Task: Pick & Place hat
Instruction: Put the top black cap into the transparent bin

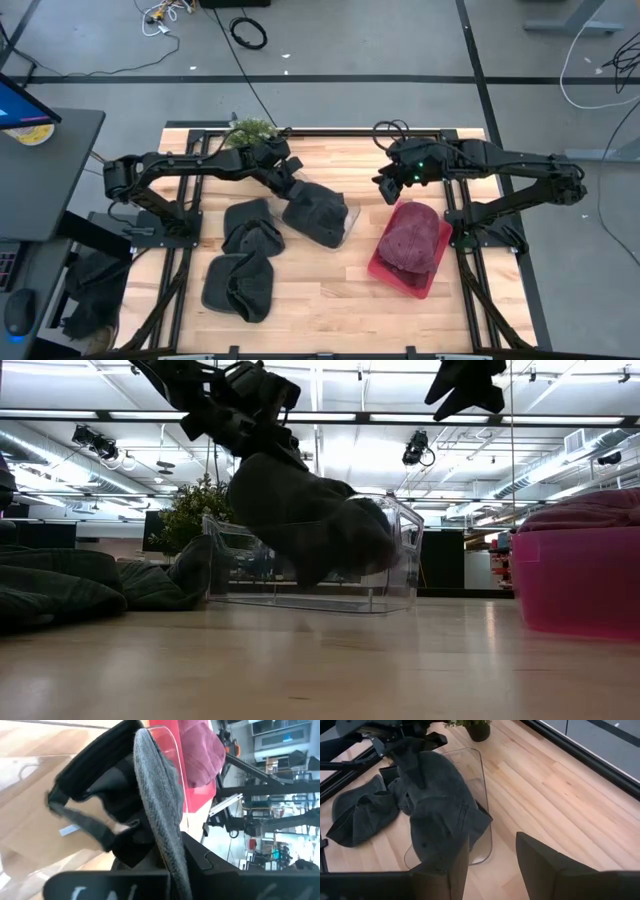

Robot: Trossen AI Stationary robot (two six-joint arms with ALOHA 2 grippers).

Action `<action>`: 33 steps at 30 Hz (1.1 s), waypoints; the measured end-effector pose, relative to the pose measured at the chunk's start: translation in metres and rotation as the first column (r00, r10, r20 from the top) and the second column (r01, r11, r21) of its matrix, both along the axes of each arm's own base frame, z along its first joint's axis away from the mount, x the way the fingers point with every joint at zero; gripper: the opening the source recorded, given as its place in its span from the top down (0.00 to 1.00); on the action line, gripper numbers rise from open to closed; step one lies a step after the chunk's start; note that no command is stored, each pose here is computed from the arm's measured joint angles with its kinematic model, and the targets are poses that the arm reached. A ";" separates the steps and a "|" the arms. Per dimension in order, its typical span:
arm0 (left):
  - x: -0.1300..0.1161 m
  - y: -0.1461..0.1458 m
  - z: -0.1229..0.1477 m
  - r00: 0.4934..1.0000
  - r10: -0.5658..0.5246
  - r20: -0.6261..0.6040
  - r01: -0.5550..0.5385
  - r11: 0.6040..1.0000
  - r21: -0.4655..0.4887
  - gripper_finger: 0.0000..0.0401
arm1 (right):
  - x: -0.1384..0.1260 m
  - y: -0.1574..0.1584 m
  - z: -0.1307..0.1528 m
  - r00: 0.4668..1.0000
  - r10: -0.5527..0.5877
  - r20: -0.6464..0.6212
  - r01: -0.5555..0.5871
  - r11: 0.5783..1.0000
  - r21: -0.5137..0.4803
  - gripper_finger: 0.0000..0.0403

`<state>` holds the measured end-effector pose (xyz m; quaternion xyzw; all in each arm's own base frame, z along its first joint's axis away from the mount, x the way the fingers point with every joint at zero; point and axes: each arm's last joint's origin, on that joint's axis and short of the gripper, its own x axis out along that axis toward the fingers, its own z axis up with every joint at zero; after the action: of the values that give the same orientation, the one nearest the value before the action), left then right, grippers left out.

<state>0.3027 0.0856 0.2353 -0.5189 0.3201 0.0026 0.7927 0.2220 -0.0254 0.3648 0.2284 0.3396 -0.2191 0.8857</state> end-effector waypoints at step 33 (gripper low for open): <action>-0.003 -0.005 -0.009 0.821 -0.539 -0.188 0.410 0.327 0.852 0.97 | 0.000 0.000 0.001 1.000 0.002 0.009 -0.002 1.000 0.006 0.59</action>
<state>0.3002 0.0804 0.2262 0.0693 0.3590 -0.1024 0.9251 0.2225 -0.0255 0.3654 0.2317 0.3367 -0.2161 0.8867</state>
